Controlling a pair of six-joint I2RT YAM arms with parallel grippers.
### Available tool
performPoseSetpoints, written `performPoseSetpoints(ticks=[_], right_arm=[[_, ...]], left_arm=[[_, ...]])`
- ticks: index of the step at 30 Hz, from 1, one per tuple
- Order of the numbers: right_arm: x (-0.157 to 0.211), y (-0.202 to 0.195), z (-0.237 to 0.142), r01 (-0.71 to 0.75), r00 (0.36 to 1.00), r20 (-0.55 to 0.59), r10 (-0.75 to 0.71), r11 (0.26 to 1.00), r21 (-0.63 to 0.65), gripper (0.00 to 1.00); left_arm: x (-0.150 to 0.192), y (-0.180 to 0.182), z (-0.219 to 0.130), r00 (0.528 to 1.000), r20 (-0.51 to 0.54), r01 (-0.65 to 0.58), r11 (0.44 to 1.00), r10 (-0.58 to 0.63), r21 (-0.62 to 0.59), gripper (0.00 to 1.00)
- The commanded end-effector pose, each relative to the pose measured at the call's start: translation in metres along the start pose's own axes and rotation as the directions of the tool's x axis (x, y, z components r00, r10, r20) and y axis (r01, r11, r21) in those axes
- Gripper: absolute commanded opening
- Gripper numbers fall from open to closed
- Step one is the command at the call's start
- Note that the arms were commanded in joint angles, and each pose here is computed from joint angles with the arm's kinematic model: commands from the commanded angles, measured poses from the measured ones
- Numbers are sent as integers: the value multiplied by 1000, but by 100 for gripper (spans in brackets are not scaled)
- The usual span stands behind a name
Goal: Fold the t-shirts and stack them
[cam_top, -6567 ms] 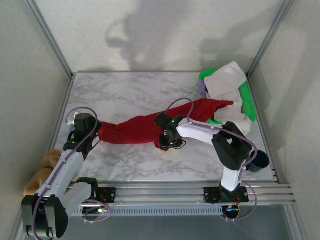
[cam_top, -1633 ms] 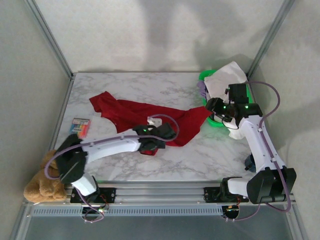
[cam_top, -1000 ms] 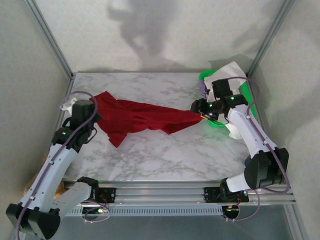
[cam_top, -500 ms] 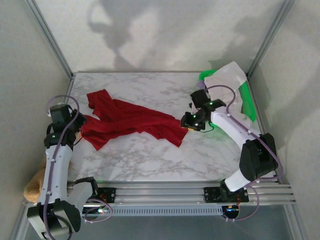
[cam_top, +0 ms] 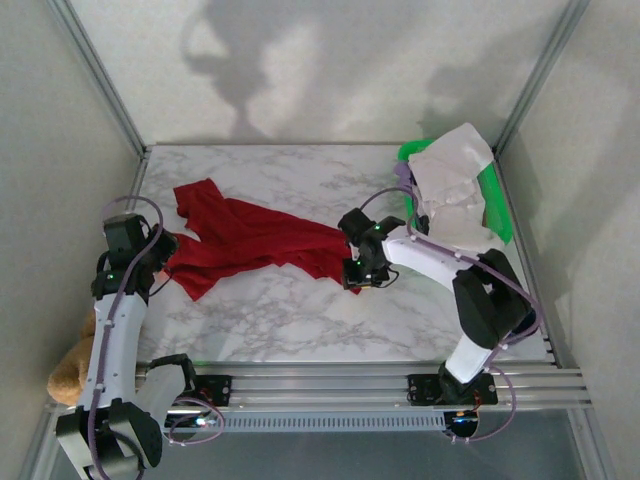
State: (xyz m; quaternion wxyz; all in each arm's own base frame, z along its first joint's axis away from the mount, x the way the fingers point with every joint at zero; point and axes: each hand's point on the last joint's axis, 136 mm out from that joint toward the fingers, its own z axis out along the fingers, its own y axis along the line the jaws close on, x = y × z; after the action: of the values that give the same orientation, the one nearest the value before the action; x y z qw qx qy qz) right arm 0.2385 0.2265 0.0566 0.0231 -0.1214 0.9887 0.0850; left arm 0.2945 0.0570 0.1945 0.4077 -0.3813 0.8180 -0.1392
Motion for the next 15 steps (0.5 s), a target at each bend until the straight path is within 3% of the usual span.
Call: performPoseSetpoints(ticks=[1,13,15], right_arm=[[-5,-8,15,10,1000,-4,-10,998,58,37],[-5,-9,47,-15,997,-73,21,997,77,33],[0,-16,53,-18,995,-98,29,994,112,27]], left_arm=[[3,-1,0,1000,-3,-9,1000,9,21,0],[6,0,0,1000,-20,-1,1000,2,14,0],[7,0,1,1000,-21,5,1000,-5,20,0]])
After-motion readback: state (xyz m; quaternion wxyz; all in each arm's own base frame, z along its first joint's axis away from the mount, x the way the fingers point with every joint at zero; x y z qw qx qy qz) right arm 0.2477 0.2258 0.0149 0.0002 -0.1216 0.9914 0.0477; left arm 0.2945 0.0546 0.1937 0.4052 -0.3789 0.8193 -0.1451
